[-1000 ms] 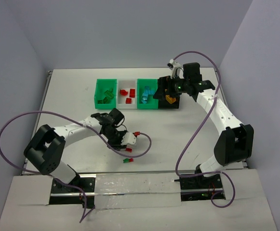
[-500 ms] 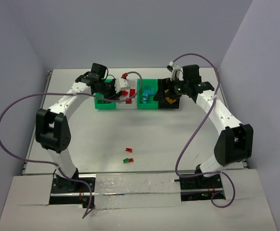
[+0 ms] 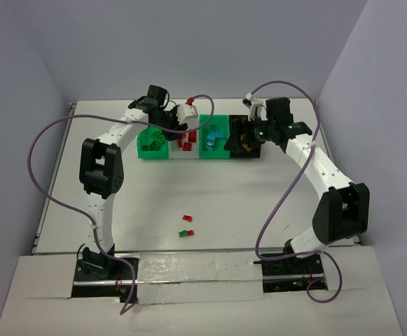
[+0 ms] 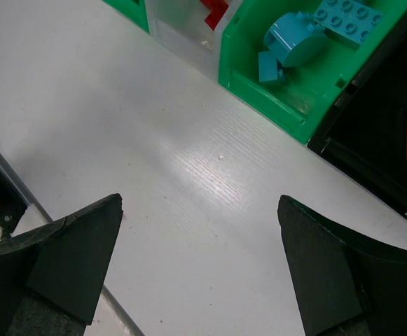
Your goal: Sort the legos into containers by color
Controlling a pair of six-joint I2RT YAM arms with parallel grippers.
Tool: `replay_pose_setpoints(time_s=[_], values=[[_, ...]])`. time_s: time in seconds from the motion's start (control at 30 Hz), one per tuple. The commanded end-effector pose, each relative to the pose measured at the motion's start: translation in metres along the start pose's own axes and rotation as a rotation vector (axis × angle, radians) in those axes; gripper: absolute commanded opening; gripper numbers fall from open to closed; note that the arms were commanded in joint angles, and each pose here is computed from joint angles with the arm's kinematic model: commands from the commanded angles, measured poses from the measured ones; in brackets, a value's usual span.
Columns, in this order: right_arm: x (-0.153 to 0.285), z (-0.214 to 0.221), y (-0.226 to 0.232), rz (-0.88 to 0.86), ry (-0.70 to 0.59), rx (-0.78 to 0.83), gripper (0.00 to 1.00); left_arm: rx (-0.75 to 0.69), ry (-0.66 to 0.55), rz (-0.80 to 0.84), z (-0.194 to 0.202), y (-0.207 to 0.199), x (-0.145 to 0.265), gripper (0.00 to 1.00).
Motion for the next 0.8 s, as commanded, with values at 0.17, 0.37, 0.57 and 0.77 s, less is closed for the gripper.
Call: replay_pose_setpoints(time_s=[0.17,0.37,0.57,0.77], values=[[0.016,-0.003,0.004,0.005,-0.052,0.043,0.98,-0.044,-0.077,-0.017,-0.028,0.004,0.029,0.74],[0.022,0.005,0.004,0.043,-0.064,0.051,0.98,-0.011,-0.132,0.066,-0.054,-0.072,0.071,0.66],[0.027,-0.003,0.004,0.061,-0.082,0.040,0.99,0.004,-0.046,0.216,-0.046,-0.208,0.080,0.64],[0.033,-0.008,0.001,0.078,-0.100,0.042,0.99,-0.071,0.007,0.309,-0.013,-0.266,0.074,0.66]])
Point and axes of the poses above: each gripper's point midway between its finger pads, its own x axis back along the fingers, its own y axis along the line the jaws close on, z = x × y, the point moved 10 cm from there along x, back along the fingers, and after that the axes turned 7 degrees about -x, right-handed, at the moved point
